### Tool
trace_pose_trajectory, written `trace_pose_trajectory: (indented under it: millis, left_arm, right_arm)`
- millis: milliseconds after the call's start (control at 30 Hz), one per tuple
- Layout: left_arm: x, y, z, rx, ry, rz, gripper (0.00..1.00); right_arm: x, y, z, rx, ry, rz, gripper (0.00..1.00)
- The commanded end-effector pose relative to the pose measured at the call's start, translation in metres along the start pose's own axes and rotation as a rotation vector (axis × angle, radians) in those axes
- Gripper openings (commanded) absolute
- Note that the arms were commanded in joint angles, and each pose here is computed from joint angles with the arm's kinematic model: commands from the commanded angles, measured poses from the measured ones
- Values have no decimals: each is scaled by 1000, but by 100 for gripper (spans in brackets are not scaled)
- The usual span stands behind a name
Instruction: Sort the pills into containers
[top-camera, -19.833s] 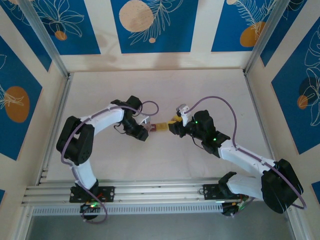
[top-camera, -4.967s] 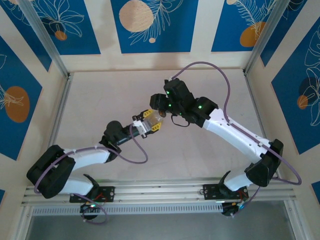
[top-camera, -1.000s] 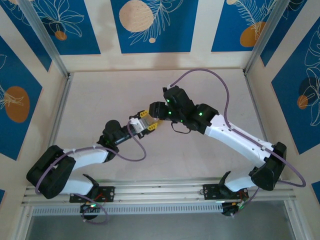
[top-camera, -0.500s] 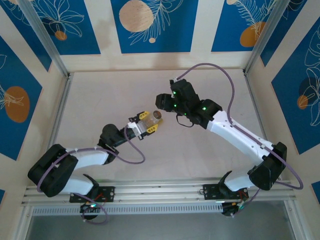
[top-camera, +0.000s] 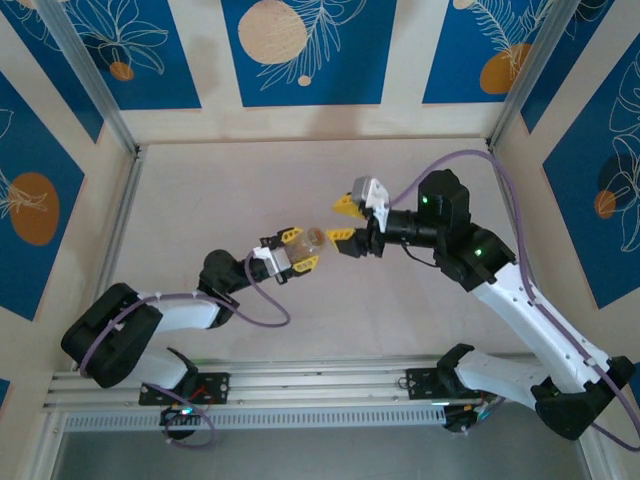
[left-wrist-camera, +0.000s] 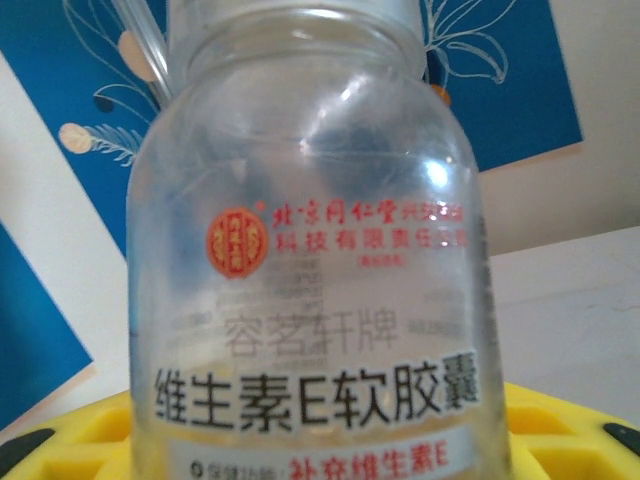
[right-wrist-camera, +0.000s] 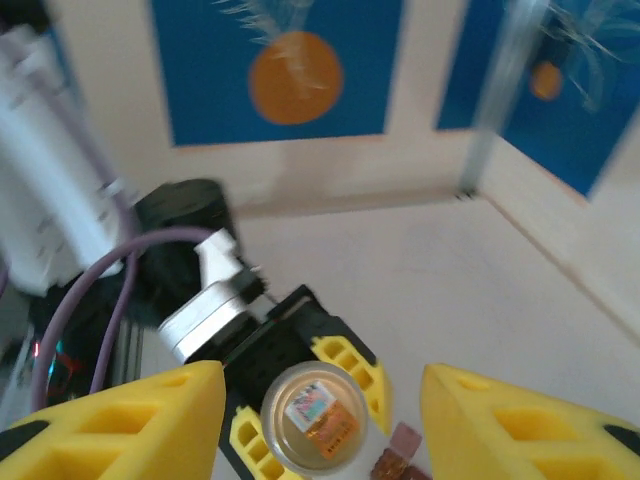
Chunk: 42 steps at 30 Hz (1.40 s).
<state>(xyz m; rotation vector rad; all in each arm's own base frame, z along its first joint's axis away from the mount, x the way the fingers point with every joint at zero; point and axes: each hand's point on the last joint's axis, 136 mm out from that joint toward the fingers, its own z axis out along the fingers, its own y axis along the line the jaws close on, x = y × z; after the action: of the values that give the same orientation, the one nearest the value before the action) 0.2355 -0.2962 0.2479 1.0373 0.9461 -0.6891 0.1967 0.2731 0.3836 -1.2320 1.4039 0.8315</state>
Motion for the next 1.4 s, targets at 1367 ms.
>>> trace_pose_trajectory:
  millis: [1367]
  left_arm:
    - [-29, -5, 1, 87, -62, 20, 0]
  right_arm:
    - [84, 15, 49, -245, 298, -91, 28]
